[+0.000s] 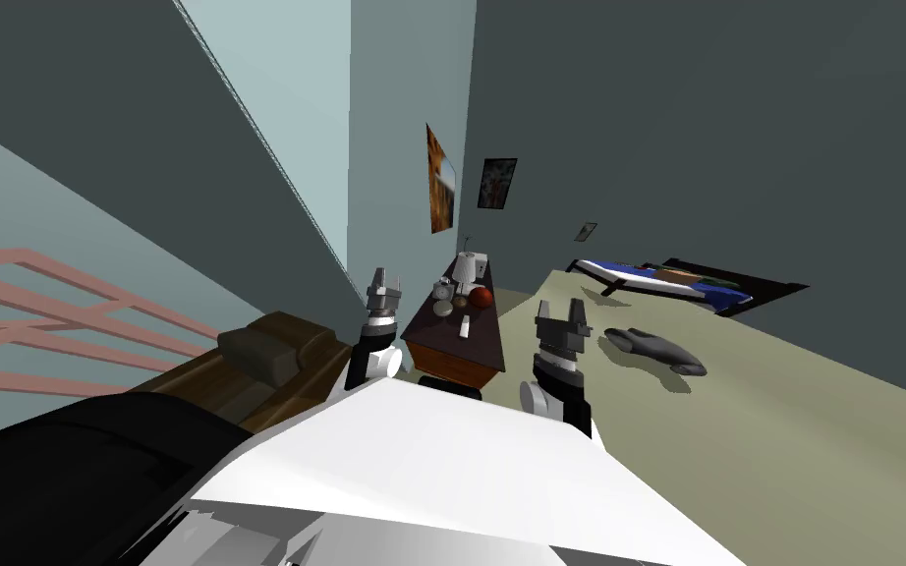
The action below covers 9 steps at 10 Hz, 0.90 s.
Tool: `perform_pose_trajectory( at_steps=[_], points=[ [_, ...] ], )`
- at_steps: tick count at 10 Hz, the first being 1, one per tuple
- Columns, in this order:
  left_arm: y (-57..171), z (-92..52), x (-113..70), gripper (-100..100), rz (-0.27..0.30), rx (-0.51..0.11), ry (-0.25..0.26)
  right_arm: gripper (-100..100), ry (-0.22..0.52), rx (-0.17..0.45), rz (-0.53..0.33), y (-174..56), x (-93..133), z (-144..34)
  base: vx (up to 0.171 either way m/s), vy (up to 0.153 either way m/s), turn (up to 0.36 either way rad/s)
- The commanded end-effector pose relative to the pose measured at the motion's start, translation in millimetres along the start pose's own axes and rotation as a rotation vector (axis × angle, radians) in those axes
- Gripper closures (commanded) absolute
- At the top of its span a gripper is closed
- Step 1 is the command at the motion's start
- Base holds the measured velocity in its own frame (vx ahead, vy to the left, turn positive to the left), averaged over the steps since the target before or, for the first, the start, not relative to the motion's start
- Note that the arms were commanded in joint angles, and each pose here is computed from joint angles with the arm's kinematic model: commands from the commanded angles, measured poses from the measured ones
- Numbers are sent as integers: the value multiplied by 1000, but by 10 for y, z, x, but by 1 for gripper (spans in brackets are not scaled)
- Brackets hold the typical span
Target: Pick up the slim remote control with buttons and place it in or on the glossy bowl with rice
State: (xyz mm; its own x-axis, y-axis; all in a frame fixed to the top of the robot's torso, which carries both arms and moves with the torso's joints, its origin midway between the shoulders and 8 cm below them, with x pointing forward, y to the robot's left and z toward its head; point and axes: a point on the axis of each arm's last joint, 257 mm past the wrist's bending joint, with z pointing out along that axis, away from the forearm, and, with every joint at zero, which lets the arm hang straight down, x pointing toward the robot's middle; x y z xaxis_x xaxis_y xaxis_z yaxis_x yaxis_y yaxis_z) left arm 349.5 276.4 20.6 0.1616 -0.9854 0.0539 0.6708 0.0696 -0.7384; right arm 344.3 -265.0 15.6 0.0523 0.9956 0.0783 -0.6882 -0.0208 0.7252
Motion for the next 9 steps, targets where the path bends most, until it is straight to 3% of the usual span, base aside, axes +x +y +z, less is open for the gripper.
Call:
perform_pose_trajectory(
  at_steps=[1, 4, 8, 9],
  points=[
    [0, 0, 0, 0, 0, 0, 0, -100, 47, 17, -47, -86, 65, -27, -20, -11, 212],
    [0, 0, 0, 0, 0, 0, 0, -100, 146, 55, -157, -301, 186, -108, -32, -39, 222],
    [0, 0, 0, 0, 0, 0, 0, -100, 336, 113, -372, -744, 339, -317, -51, -45, 319],
    [0, 0, 0, 0, 0, 0, 0, -100, 343, 118, -382, -774, 348, -335, -32, -32, 129]
  ],
)
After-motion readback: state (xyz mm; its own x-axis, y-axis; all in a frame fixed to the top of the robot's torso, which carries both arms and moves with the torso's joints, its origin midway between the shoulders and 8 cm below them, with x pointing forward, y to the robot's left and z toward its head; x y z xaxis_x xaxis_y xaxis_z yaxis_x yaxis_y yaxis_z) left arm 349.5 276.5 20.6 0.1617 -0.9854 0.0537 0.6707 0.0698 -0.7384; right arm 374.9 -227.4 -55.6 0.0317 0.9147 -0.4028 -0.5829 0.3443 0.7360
